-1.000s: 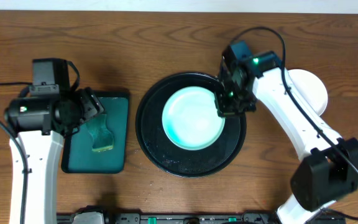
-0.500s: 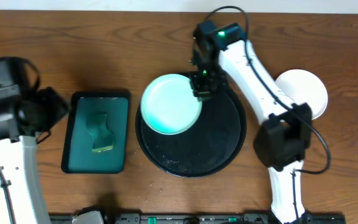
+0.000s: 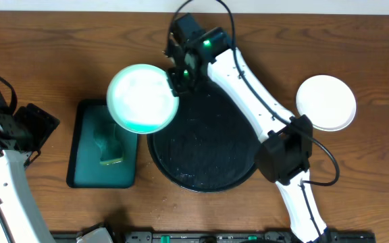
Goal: Clean dirty plates on tray and stack at the side
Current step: 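Lift the pale-green plate with the right gripper and tilt it up, then swing the held plate left over the basin with the right gripper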
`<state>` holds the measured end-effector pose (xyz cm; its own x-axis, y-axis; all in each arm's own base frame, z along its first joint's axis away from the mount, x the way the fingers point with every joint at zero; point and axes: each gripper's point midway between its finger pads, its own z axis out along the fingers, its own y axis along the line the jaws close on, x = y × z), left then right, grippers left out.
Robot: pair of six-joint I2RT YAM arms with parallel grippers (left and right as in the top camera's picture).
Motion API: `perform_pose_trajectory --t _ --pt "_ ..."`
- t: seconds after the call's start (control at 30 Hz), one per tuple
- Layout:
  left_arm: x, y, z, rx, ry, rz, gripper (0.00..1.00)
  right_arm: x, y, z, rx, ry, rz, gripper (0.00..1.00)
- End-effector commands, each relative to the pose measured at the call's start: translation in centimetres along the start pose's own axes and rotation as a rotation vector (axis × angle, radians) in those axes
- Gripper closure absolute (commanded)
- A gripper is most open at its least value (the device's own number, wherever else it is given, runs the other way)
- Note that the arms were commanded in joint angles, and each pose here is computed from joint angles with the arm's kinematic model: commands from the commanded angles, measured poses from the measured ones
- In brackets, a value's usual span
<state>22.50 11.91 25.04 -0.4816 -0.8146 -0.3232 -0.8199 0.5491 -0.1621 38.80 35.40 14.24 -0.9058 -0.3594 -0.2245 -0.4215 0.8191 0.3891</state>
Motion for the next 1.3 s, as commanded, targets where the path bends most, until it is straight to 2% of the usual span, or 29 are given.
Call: perform_pose_trajectory --t 0.0,0.33,0.6,0.9,1.27 --pt "-0.2 -0.2 -0.6 0.016 -0.006 -0.003 0.19 -0.8 2.9 0.8 -0.033 -0.044 -0.035 0.98" --pt "-0.1 0.0 -0.6 0.009 -0.003 0.011 0.19 -2.2 6.2 2.2 0.184 -0.207 -0.219 0.98" --pt "-0.2 0.0 -0.6 0.01 -0.004 0.014 0.19 -2.6 6.6 1.2 0.514 -0.318 -0.401 0.99" --pt "-0.3 -0.1 -0.6 0.012 -0.008 0.014 0.19 -2.6 10.8 -1.7 0.855 -0.476 -0.642 0.99" --pt "-0.3 -0.1 -0.6 0.012 -0.009 0.014 0.19 -3.3 12.3 -3.8 0.987 -0.572 -0.681 0.99"
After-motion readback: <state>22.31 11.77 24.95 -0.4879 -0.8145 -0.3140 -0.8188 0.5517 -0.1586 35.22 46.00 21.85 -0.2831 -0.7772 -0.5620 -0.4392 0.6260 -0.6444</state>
